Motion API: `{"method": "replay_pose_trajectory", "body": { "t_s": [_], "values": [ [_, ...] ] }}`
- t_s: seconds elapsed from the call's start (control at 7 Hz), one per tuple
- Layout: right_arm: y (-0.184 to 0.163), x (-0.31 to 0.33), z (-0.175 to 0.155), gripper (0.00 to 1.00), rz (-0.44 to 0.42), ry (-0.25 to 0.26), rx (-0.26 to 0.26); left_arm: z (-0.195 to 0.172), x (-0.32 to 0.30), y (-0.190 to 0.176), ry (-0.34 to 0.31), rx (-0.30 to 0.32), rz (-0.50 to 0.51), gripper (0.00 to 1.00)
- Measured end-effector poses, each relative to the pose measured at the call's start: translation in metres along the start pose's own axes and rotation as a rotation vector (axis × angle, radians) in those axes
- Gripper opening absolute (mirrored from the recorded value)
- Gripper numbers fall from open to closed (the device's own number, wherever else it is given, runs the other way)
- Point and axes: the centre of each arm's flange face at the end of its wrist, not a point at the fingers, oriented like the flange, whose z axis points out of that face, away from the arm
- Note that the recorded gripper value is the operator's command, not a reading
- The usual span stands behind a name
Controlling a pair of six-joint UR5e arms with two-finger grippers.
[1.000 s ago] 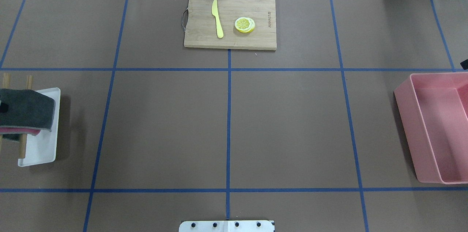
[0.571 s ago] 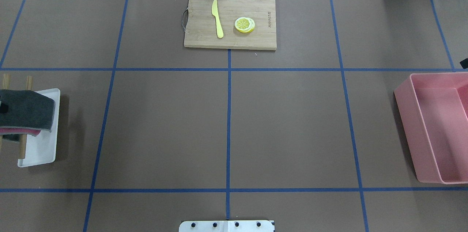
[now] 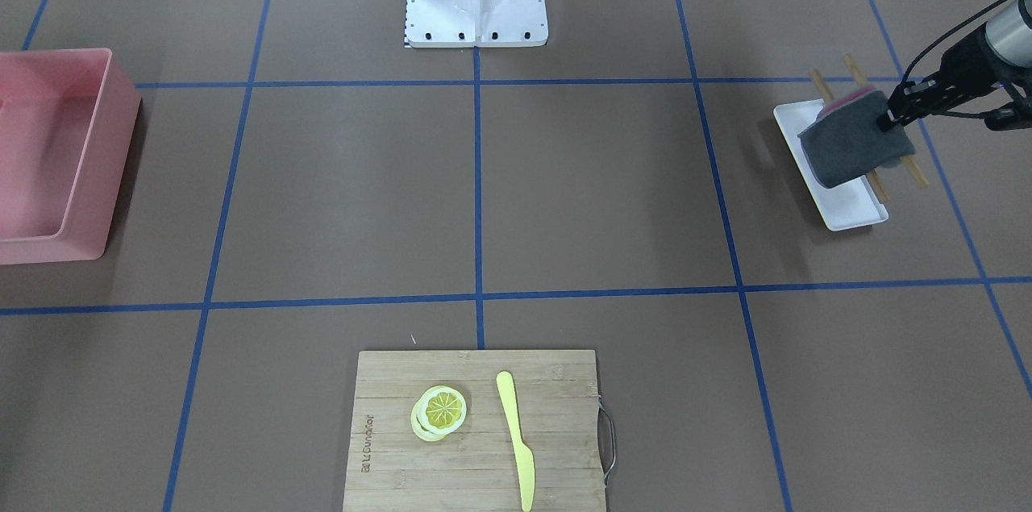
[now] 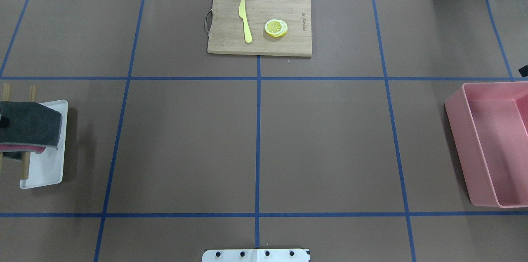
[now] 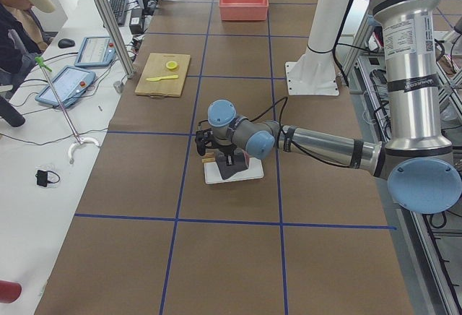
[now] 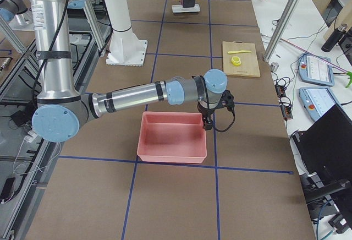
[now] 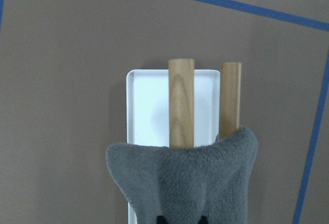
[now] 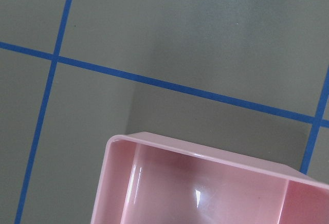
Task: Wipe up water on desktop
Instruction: 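Lift the grey towel up off the white tray with the left gripper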
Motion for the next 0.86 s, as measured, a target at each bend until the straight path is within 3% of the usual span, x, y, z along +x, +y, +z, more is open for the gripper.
{"method": "replay_pose_trajectory", "body": {
  "t_s": [0.14, 0.29, 0.71, 0.86],
  "values": [
    [-0.0003, -0.0002, -0.0002, 1.0, -0.001, 0.0, 0.0, -0.0002, -0.0001, 0.0, 0.001, 0.0, -0.001, 0.59],
    [-0.0003, -0.0004, -0.0003, 1.0, -0.001, 0.0, 0.001, -0.0003, -0.0001, 0.0, 0.001, 0.0, -0.001, 0.48],
    [-0.0005, -0.0008, -0.0006, 1.0, -0.002, 0.0, 0.001, 0.0008, -0.0019, 0.0, -0.001, -0.002, -0.005, 0.48],
    [-0.0006, -0.0007, -0.0006, 1.0, -0.001, 0.0, 0.001, 0.0033, -0.004, -0.0005, -0.004, -0.006, -0.009, 0.42]
  ]
}}
